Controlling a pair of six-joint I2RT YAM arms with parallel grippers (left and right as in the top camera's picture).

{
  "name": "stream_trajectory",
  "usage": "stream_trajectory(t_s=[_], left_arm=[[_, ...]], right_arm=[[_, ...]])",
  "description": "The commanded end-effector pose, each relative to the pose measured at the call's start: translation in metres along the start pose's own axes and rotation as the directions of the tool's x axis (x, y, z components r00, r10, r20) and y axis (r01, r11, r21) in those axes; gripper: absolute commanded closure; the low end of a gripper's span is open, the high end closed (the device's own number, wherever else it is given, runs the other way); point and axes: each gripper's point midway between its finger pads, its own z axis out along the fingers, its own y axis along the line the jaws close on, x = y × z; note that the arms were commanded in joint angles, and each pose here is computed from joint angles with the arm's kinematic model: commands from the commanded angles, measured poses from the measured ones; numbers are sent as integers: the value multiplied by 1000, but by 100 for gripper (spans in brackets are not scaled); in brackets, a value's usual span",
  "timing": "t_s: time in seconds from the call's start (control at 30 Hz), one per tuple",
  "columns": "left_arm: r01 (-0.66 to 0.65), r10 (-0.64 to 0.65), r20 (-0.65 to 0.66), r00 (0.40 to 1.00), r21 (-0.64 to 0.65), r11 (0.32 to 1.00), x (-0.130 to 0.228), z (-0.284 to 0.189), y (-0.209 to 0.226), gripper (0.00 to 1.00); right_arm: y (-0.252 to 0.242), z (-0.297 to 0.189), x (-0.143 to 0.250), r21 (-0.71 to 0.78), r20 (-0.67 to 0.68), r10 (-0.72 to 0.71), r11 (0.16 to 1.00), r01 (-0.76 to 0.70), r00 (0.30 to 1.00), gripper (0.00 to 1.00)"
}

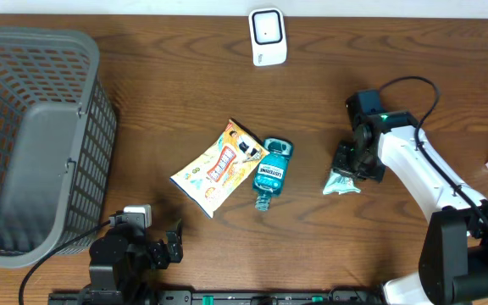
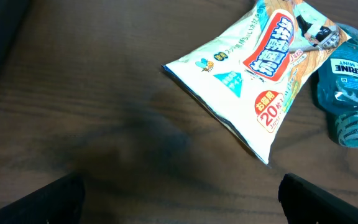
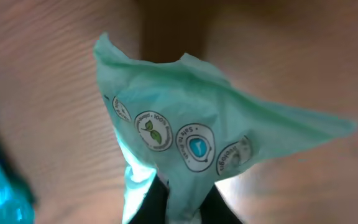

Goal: Scan the item barcode

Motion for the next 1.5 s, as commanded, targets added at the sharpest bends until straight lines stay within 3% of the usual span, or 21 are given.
stream_trajectory(t_s=[0.0,0.07,0.1,0.17,0.43,0.6,0.73,0.77,0.8,0.83,0.87,1.1,1.47], left_arm=[[7,-8,-31,999,-16,1000,8,0,3,1],[7,-8,-31,999,-16,1000,8,0,3,1],[7,-8,-31,999,-15,1000,8,0,3,1],[7,-8,-31,999,-15,1000,8,0,3,1],[7,-8,-31,999,-15,1000,8,0,3,1],[7,-8,-31,999,-15,1000,8,0,3,1],[7,-8,-31,999,-15,1000,8,0,3,1],[7,-8,-31,999,-15,1000,8,0,3,1],[7,-8,-31,999,-15,1000,8,0,3,1],[7,-8,-31,999,-16,1000,8,0,3,1],[7,-8,-31,999,-15,1000,8,0,3,1],[7,-8,-31,999,-15,1000,8,0,3,1],[7,-8,-31,999,-15,1000,8,0,3,1]], right_arm=[[35,-5,14,-200,12,-441,878,434,897,68],[36,-5,17,-213,15,-476,858,467,880,49],[36,-5,17,-211,13,-476,859,467,880,17],[34,-5,14,-195,18,-475,861,469,880,5],[42,-9,12,-187,41,-487,854,485,873,1],[45,-21,2,-44,77,-416,907,419,906,1],[65,-26,1,-47,125,-447,889,455,886,1],[67,-26,2,-43,130,-464,880,473,876,16],[68,-26,3,-37,129,-479,873,487,868,66],[68,-26,4,-36,126,-471,877,479,873,88],[67,-25,4,-35,123,-445,891,452,887,99],[51,-23,-7,48,145,-301,954,297,943,99],[22,0,-3,188,89,-201,965,181,976,99]])
